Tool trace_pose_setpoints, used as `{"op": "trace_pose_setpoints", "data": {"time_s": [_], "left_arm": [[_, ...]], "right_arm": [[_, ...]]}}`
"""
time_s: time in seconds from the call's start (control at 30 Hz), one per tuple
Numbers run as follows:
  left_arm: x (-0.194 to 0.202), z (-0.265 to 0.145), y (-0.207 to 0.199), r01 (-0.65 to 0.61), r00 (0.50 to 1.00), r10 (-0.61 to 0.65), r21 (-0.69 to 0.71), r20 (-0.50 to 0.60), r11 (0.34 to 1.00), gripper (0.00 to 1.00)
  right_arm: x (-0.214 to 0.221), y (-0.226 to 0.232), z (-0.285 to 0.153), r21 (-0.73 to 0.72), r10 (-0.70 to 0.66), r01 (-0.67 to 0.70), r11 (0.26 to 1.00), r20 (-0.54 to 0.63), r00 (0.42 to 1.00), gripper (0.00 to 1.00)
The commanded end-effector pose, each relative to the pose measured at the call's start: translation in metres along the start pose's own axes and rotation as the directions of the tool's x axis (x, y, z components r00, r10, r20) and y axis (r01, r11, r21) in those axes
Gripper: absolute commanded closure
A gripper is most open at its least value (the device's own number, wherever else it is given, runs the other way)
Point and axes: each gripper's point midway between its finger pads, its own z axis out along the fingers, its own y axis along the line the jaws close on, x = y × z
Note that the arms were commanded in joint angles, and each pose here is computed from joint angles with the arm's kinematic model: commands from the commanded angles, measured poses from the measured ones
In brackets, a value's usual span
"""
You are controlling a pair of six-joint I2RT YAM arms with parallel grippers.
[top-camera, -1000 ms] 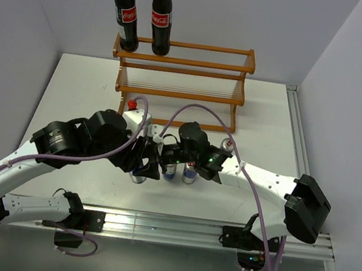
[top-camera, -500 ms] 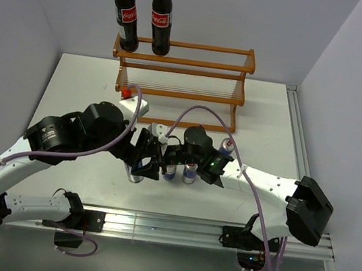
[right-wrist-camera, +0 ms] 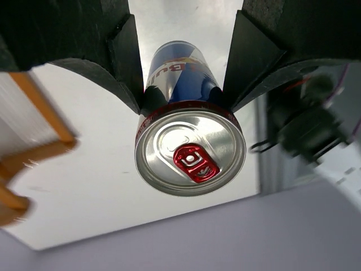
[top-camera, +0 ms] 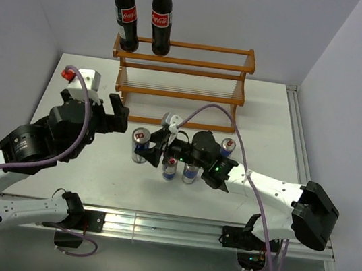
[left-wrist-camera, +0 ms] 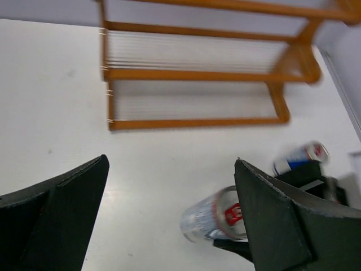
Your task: Place and organize the beverage onto the shelf
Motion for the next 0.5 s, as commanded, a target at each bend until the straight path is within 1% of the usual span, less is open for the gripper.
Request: {"op": "trace_pose_setpoints", "data": {"time_s": [0.0,0.07,0.13,0.17,0.23,0.27,0.3,0.33,0.37,0.4,0.43,0.47], "left_arm": [[-0.018,0.007,0.046,0.108,0.983,-0.065,-0.251,0.173,0.962,0.0],[-0.013,0.013,0.059,0.118,0.98,-0.063,-0.294,0.19,0.949,0.01],[-0.006,0.019,0.063,0.125,0.981,-0.075,-0.284,0.18,0.951,0.0],[-0.002,0.025,0.074,0.138,0.979,-0.082,-0.315,0.185,0.939,0.0],[0.005,0.03,0.077,0.128,0.982,-0.081,-0.293,0.168,0.947,0.01],[0.014,0.037,0.087,0.127,0.984,-0.079,-0.32,0.16,0.939,0.01],[0.017,0.04,0.091,0.117,0.986,-0.07,-0.323,0.153,0.939,0.01],[0.029,0.046,0.093,0.099,0.99,-0.062,-0.324,0.124,0.941,0.0],[0.031,0.048,0.1,0.103,0.99,-0.063,-0.342,0.125,0.934,0.01],[0.032,0.05,0.101,0.102,0.99,-0.06,-0.341,0.13,0.935,0.0],[0.035,0.052,0.103,0.092,0.991,-0.054,-0.343,0.12,0.935,0.01],[0.038,0.054,0.107,0.088,0.992,-0.049,-0.358,0.115,0.93,0.01]], "right_arm": [[-0.089,-0.059,-0.019,0.32,-0.031,-0.061,0.945,0.274,0.961,1.0],[-0.103,-0.084,-0.032,0.389,-0.021,-0.112,0.914,0.323,0.946,1.0],[-0.113,-0.104,-0.043,0.441,-0.029,-0.138,0.887,0.351,0.936,1.0],[-0.127,-0.111,-0.046,0.453,-0.047,-0.135,0.881,0.368,0.929,1.0],[-0.133,-0.137,-0.055,0.51,-0.084,-0.108,0.853,0.339,0.937,1.0],[-0.15,-0.143,-0.058,0.523,-0.112,-0.096,0.847,0.353,0.929,1.0],[-0.15,-0.157,-0.062,0.554,-0.126,-0.088,0.828,0.337,0.933,1.0],[-0.157,-0.164,-0.065,0.573,-0.157,-0.066,0.817,0.331,0.931,1.0],[-0.175,-0.168,-0.067,0.583,-0.183,-0.058,0.81,0.345,0.921,1.0],[-0.173,-0.175,-0.064,0.581,-0.18,-0.042,0.813,0.32,0.93,1.0],[-0.18,-0.185,-0.069,0.6,-0.196,-0.035,0.799,0.316,0.928,1.0],[-0.198,-0.188,-0.07,0.602,-0.22,-0.026,0.798,0.331,0.918,1.0]]}}
